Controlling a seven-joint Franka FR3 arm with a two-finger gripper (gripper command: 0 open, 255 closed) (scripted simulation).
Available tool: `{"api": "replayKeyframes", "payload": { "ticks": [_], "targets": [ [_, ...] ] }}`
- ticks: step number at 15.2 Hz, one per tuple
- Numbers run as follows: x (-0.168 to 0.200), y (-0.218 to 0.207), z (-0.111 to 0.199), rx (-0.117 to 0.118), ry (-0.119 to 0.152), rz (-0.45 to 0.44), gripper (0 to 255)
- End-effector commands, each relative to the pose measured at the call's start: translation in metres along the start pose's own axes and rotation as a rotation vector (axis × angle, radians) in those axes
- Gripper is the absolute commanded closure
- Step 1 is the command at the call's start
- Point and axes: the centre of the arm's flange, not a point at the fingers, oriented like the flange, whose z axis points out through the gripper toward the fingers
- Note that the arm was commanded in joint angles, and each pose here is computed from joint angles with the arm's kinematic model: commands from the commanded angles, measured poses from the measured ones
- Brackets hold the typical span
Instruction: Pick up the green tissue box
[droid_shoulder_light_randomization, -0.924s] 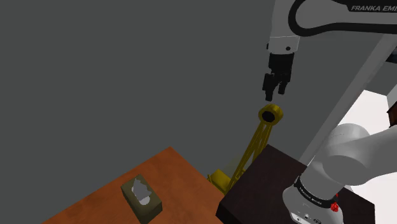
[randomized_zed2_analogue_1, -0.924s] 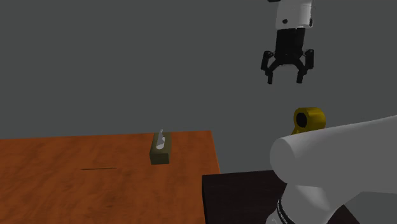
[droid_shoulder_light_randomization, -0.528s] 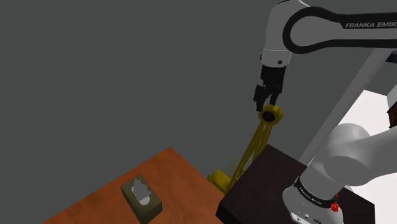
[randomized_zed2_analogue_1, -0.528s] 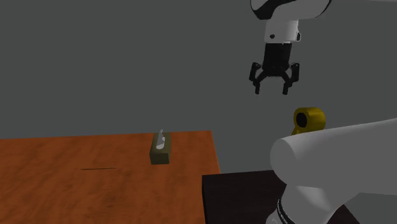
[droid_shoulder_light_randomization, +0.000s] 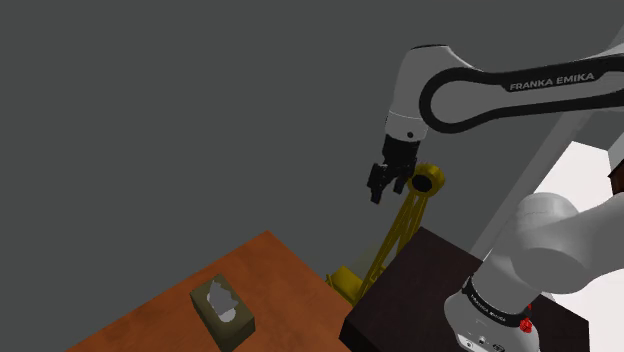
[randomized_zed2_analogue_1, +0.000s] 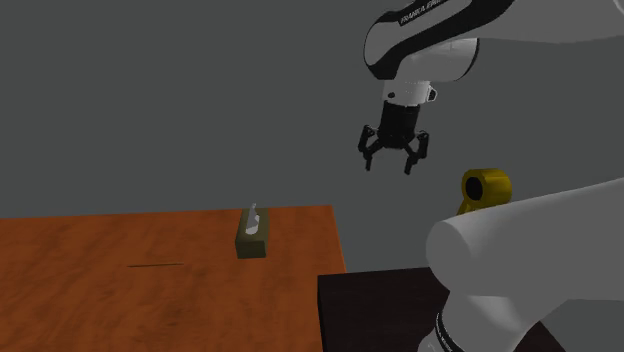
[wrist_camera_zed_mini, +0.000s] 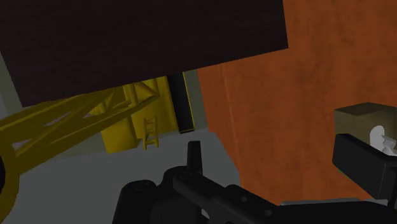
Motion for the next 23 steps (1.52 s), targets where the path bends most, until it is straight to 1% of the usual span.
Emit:
{"api": "replayKeyframes", "payload": {
  "ticks": [1, 12, 23],
  "targets": [
    [0.004, -0.015, 0.021, 0.023, 0.024, 0.005, 0],
    [0.033, -0.099, 0.116, 0.14, 0.135, 0.022, 0],
    [0.073, -0.193, 0.196, 0.257, 0.246, 0.039, 0]
  ]
}}
